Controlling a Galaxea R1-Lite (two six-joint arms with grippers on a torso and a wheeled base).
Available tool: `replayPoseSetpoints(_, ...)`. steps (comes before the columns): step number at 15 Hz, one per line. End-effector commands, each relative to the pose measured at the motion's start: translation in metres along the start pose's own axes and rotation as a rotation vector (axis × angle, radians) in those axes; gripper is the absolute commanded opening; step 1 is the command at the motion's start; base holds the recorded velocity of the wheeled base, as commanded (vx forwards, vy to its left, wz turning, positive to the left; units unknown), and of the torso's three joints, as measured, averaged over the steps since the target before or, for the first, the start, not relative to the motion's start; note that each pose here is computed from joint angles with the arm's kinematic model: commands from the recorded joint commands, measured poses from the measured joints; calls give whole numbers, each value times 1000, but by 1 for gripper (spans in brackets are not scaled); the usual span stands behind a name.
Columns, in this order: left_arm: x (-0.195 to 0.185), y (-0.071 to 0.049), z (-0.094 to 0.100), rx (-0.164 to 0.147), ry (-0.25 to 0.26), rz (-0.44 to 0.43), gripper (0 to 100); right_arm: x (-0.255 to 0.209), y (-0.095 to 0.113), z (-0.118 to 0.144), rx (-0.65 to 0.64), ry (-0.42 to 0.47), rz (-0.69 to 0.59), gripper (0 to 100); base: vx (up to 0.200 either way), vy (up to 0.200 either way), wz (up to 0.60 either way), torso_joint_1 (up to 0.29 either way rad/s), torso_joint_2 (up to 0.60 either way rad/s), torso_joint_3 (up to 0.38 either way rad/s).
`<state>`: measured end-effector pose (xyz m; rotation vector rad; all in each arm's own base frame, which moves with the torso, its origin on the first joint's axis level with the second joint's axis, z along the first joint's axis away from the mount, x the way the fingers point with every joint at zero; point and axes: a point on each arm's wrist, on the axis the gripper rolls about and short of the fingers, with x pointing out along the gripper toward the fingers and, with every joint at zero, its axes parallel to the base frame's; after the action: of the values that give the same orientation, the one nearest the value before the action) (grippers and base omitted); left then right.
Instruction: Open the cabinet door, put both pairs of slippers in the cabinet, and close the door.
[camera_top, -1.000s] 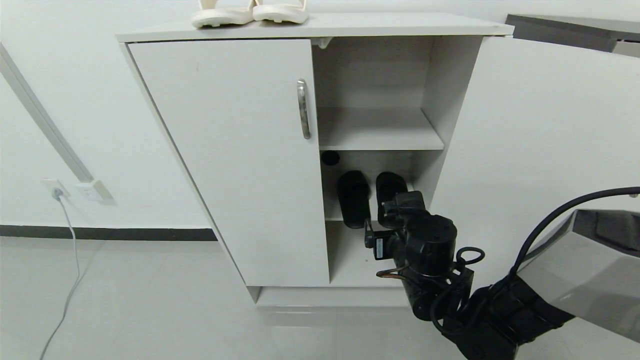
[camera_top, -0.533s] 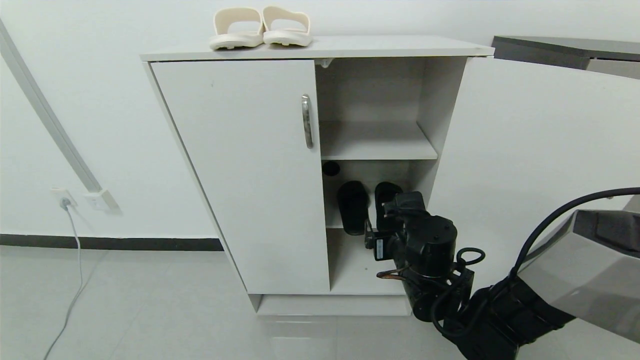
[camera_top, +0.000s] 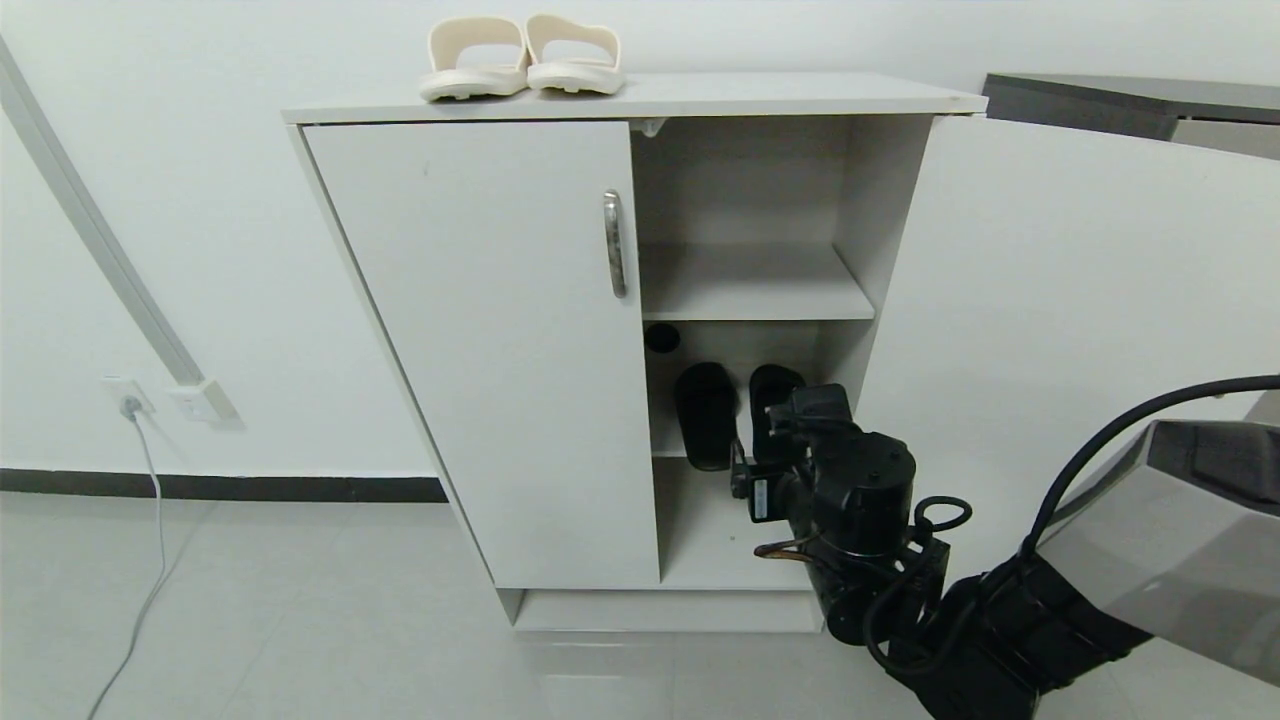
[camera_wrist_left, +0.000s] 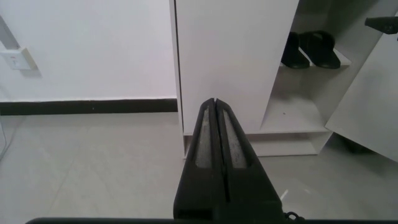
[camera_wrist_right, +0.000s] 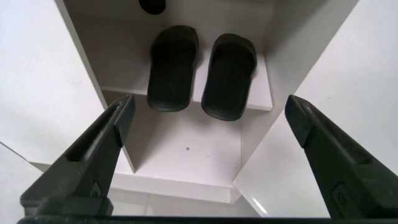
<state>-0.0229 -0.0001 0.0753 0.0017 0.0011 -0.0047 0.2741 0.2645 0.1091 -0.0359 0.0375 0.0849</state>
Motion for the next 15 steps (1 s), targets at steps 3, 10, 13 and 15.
replayPoseSetpoints(3,0,0,0,0,2,-1,0,0,-1,-1,-2,3,-1,100,0,67,0,1,2,1)
replayPoseSetpoints(10,0,0,0,0,2,0,0,-1,-1,-1,-2,3,-1,100,0,200,0,4,2,3)
replayPoseSetpoints(13,0,0,0,0,0,0,0,-1,-2,-2,-4,5,-1,100,0,200,0,6,2,6)
replayPoseSetpoints(15,0,0,0,0,-1,0,0,-2,-3,0,-2,0,-1,100,0,200,0,5,0,2)
